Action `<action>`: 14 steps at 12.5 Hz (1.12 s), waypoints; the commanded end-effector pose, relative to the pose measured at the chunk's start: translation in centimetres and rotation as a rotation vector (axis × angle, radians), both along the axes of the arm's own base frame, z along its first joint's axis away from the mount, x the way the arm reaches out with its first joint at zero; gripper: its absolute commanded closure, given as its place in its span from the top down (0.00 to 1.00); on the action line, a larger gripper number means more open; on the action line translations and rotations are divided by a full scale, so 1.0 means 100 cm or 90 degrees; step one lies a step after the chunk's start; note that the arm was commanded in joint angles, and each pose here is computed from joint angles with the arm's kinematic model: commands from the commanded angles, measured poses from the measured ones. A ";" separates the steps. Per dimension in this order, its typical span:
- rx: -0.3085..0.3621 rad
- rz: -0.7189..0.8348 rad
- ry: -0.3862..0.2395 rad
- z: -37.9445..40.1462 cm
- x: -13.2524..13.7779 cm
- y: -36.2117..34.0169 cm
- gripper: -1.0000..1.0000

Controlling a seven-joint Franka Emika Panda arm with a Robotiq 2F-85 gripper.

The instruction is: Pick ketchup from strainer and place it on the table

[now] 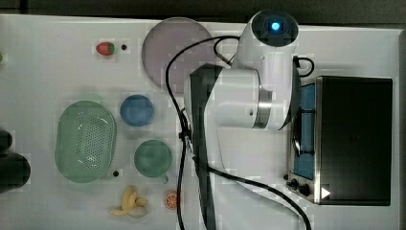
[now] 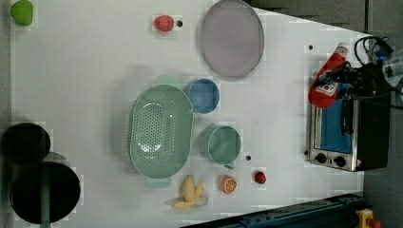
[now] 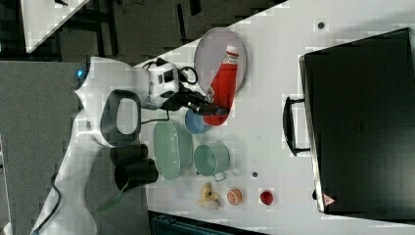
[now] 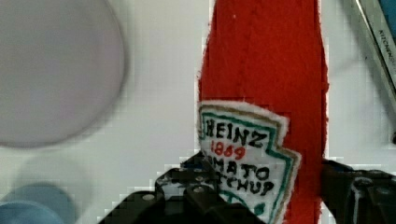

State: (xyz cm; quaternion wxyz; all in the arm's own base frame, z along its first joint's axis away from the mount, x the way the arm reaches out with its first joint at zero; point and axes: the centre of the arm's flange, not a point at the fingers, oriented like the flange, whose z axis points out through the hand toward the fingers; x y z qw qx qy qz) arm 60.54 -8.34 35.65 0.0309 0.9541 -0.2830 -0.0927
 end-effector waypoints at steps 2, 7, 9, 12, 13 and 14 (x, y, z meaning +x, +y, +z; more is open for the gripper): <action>-0.007 0.117 -0.013 -0.036 -0.016 0.065 0.60; 0.012 0.108 0.002 -0.113 -0.048 0.057 0.60; 0.024 0.103 -0.003 -0.141 -0.055 0.055 0.60; 0.034 0.094 -0.031 -0.167 -0.058 0.049 0.73; 0.035 0.092 -0.038 -0.172 -0.059 0.047 0.84; 0.033 0.093 -0.040 -0.171 -0.059 0.047 0.95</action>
